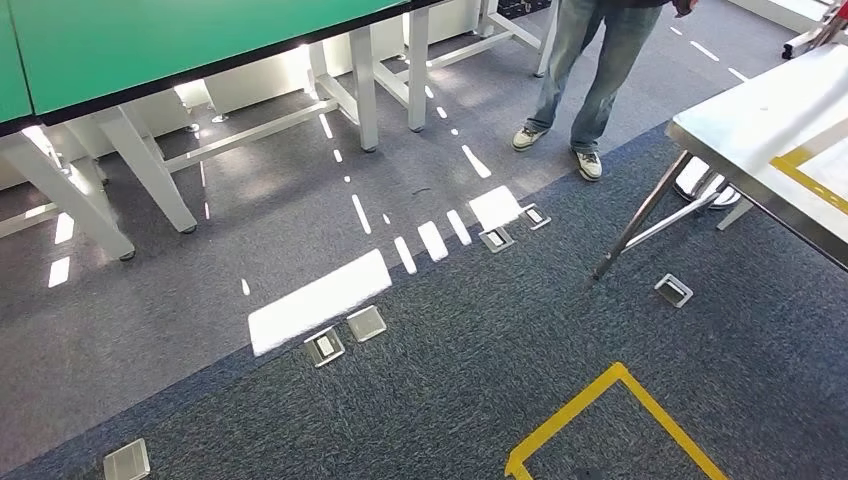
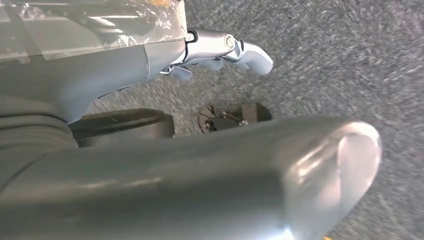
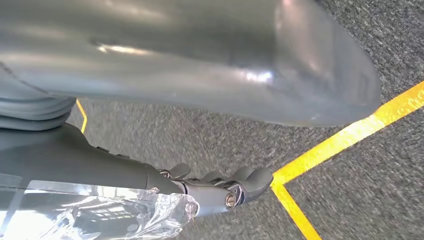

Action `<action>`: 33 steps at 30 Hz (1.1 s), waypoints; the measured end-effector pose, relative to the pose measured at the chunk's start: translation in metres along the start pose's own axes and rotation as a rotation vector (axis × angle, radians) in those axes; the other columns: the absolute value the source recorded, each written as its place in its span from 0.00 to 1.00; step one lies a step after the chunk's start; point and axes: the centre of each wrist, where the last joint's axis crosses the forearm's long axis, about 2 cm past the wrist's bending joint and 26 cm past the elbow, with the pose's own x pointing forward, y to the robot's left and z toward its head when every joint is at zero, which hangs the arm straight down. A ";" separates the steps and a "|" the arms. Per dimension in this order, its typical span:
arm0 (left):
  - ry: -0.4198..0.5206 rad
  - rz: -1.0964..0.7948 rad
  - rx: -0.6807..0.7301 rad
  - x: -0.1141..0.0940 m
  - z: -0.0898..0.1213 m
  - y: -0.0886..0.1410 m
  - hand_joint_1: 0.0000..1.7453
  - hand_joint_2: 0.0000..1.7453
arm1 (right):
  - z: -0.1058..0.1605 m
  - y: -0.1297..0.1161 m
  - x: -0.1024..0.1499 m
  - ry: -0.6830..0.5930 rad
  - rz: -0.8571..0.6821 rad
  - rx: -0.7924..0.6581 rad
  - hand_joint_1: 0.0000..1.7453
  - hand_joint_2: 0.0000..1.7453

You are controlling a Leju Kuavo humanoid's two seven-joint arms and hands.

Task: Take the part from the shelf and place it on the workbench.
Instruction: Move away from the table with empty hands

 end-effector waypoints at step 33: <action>-0.028 0.010 0.011 0.007 -0.005 0.007 0.00 0.00 | 0.000 0.000 -0.004 0.054 -0.012 0.006 0.00 0.00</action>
